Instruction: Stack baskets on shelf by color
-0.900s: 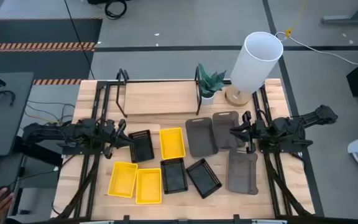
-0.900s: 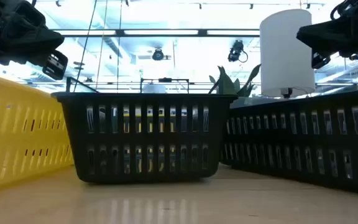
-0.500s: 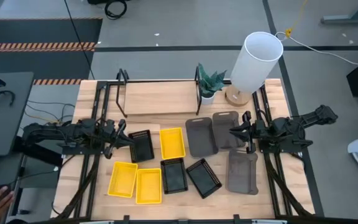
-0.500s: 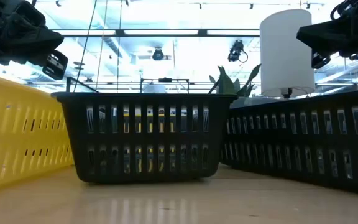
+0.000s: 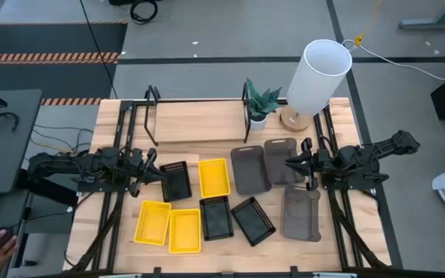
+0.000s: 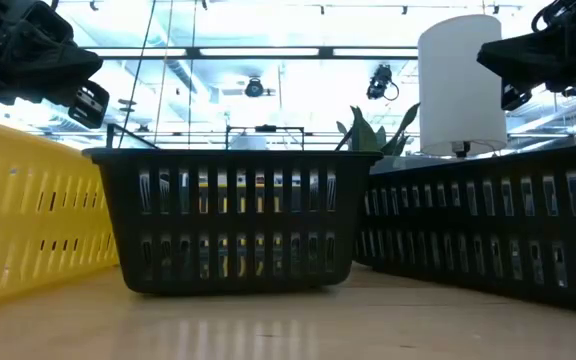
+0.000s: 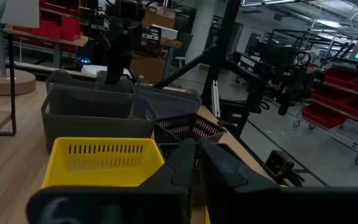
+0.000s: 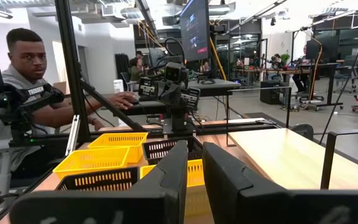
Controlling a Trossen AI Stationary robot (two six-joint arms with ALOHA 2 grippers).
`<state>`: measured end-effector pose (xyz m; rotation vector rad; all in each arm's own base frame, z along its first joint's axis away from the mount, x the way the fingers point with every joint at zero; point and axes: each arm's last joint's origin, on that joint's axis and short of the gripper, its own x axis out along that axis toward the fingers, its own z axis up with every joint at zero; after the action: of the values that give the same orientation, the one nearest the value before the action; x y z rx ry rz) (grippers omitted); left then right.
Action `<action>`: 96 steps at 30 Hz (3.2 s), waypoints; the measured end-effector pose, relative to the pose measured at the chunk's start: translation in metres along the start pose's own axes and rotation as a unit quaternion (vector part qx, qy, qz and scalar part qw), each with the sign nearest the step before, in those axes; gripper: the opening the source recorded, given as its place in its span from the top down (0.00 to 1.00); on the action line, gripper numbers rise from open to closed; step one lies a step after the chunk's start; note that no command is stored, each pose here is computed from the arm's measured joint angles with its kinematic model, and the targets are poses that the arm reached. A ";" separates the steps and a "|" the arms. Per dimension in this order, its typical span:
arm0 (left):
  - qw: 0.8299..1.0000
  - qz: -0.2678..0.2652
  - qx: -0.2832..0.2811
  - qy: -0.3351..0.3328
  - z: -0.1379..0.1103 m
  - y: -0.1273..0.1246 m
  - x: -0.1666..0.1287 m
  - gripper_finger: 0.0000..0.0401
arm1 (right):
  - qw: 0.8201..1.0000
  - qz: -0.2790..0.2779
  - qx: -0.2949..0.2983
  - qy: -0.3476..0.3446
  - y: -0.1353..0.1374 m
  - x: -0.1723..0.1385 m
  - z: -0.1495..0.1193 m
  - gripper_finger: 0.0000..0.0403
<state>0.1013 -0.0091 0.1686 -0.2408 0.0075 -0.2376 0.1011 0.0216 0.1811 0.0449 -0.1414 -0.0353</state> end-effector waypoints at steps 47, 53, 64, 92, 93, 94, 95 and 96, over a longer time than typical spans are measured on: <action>1.000 0.000 0.000 0.000 0.000 0.000 0.000 0.92 | 1.000 0.000 0.000 0.000 0.000 0.000 0.000 0.86; 1.000 0.000 0.000 0.000 0.000 0.000 0.000 0.90 | 1.000 0.000 0.000 0.000 0.000 0.000 0.000 0.86; 1.000 0.000 0.000 0.000 0.000 0.000 0.000 0.93 | 0.997 -0.002 0.004 -0.076 0.000 -0.001 0.015 0.86; 1.000 0.000 0.000 0.000 0.000 0.000 0.000 0.91 | 0.959 0.042 0.222 0.173 0.014 0.019 0.036 0.86; 1.000 0.000 0.000 0.000 0.000 0.000 0.000 0.91 | 0.955 0.035 0.216 0.202 0.015 0.020 0.035 0.86; 1.000 0.000 0.000 0.000 0.000 0.000 0.000 0.92 | 0.950 0.030 0.210 0.229 0.017 0.021 0.033 0.86; 1.000 0.000 0.000 0.000 0.000 0.000 0.000 0.92 | 0.945 0.025 0.206 0.253 0.018 0.022 0.033 0.86; 1.000 0.000 0.000 0.000 0.000 0.000 0.000 0.93 | 0.940 0.021 0.202 0.275 0.020 0.023 0.033 0.86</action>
<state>0.1013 -0.0091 0.1685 -0.2407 0.0081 -0.2374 0.1198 0.0391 0.2180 0.4589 0.4145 0.0498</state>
